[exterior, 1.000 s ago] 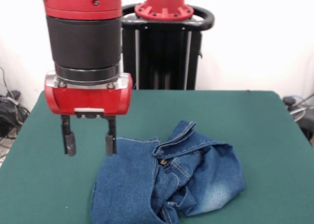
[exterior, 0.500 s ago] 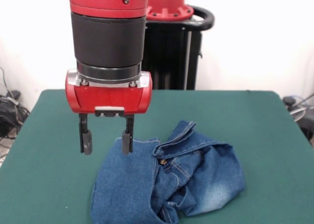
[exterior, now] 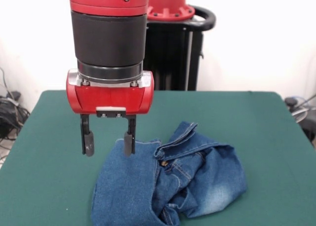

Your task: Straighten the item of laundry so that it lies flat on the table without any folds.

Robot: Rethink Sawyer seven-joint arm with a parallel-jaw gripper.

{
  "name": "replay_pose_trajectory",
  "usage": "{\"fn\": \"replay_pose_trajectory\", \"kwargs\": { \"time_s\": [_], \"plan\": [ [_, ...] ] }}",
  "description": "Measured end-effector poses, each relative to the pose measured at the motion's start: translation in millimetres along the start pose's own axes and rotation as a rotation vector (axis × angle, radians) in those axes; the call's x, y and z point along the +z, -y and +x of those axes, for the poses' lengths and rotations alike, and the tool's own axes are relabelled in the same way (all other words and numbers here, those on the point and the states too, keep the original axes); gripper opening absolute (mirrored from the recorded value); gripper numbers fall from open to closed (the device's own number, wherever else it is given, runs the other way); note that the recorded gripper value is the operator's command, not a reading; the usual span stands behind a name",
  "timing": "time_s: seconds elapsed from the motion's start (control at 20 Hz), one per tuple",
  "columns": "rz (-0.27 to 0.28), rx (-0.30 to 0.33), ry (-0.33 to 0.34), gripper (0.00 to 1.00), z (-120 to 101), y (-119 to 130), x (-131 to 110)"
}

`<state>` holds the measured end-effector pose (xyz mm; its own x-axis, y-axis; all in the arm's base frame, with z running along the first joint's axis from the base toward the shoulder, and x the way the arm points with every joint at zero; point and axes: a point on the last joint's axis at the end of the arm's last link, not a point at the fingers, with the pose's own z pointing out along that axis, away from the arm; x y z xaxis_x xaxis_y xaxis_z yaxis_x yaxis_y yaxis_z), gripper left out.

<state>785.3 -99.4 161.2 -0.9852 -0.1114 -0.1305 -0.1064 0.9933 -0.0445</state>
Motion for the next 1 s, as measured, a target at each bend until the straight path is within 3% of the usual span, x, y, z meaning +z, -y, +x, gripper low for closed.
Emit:
{"fn": "replay_pose_trajectory", "kwargs": {
  "time_s": [0.65,1.0],
  "plan": [
    [-0.023,-0.004,-0.036,1.00,7.7,-10.1,29.6],
    [-0.039,-0.019,-0.039,1.00,1.8,-49.4,25.8]
  ]
}}
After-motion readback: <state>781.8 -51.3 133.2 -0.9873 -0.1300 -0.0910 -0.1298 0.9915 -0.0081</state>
